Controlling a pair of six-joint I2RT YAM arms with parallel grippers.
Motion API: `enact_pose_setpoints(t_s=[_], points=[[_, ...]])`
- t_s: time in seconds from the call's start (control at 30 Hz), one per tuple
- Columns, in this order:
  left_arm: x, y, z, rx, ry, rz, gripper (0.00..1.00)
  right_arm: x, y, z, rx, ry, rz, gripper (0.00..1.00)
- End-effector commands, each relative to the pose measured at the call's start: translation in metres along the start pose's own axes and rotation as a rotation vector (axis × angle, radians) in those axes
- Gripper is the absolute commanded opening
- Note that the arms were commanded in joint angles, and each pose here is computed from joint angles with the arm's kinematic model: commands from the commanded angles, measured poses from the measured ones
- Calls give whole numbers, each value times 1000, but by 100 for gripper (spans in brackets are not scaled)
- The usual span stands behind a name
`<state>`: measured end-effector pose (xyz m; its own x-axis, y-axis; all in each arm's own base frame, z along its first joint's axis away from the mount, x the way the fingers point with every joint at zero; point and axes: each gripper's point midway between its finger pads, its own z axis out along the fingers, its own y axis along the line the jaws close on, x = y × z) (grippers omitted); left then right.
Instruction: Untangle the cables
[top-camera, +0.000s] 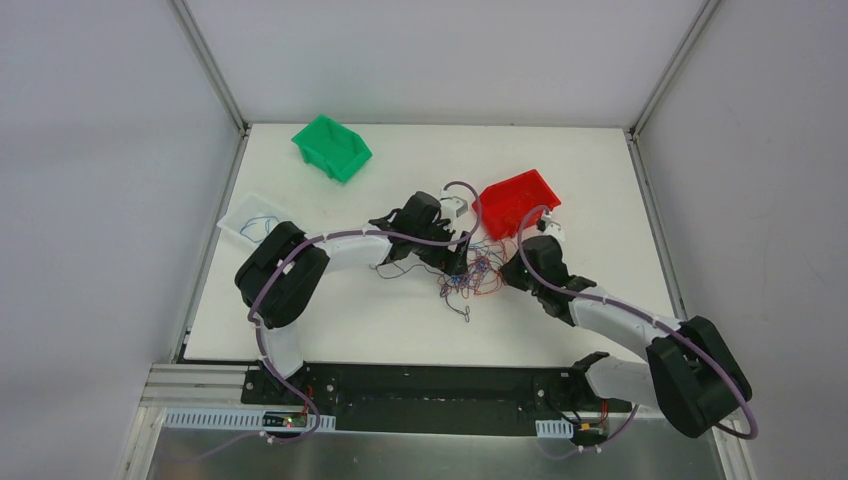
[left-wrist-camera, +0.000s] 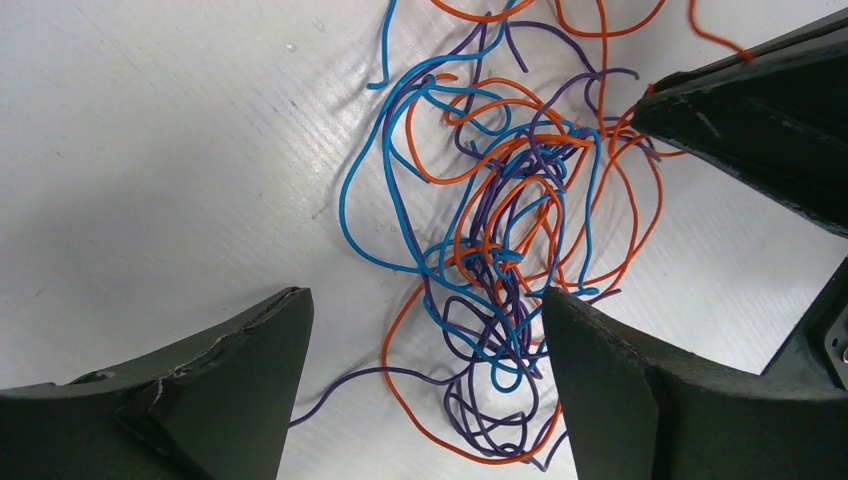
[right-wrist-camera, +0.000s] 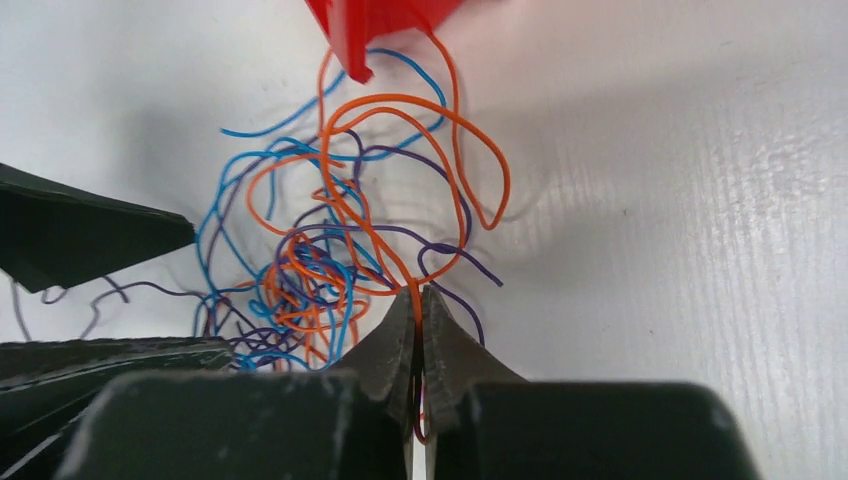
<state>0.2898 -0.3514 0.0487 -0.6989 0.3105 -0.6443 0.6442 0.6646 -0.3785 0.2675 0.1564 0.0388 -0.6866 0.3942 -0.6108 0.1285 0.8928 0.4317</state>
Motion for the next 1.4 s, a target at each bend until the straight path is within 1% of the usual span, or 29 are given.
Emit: enact_pose_setpoints(t_s=[0.0, 0.07, 0.2, 0.43, 0.53, 0.67, 0.73, 0.77, 0.8, 0.83, 0.9, 0.93, 0.97, 1.0, 1.03, 1.13, 1.17, 1.23, 1.27, 1.37], points=[[-11, -10, -1, 28, -13, 33, 87, -34, 11, -15, -49, -143, 4, 0], [-11, -12, 0, 35, -10, 28, 86, -39, 11, -22, -67, -176, -1, 0], [-10, -2, 2, -30, -21, 5, 85, -48, 15, -36, -126, -240, -4, 0], [-10, -9, 2, 2, -16, -14, 86, -55, 28, -60, -251, -315, -12, 0], [-6, -8, 7, 2, 14, -34, 86, -58, 24, -64, -262, -358, 1, 0], [-2, -13, 13, 34, 50, -52, 86, -56, 24, -62, -251, -336, -13, 0], [0, -16, 16, 56, 72, -56, 83, -54, 26, -59, -248, -318, -19, 0], [1, -20, 17, 73, 81, -59, 81, -53, 26, -58, -244, -311, -20, 0], [2, -23, 18, 93, 90, -62, 75, -53, 27, -57, -245, -305, -22, 0], [1, -26, 18, 112, 93, -61, 65, -52, 27, -57, -246, -301, -23, 0], [0, -29, 16, 124, 90, -55, 43, -52, 26, -56, -237, -301, -23, 0], [-3, -26, 13, 105, 78, -46, 27, -53, 24, -56, -228, -306, -21, 0], [-6, -23, 9, 82, 64, -33, 15, -54, 22, -55, -215, -311, -16, 0], [-8, -19, 5, 51, 48, -21, 1, -55, 19, -55, -199, -317, -12, 0], [-9, -13, 0, 13, 32, -12, 0, -56, 16, -54, -181, -320, -8, 0], [-17, 7, -18, -112, -33, -1, 0, -60, 0, -51, -88, -336, 14, 0], [-19, 19, -26, -186, -61, -13, 0, -63, -8, -51, -42, -353, 28, 0], [-23, 50, -44, -352, -152, -81, 0, -69, -24, -53, 35, -401, 73, 0], [-24, 61, -53, -382, -190, -121, 0, -72, -28, -55, 52, -427, 93, 0], [-25, 83, -73, -388, -270, -245, 0, -77, -36, -61, 71, -474, 121, 1]])
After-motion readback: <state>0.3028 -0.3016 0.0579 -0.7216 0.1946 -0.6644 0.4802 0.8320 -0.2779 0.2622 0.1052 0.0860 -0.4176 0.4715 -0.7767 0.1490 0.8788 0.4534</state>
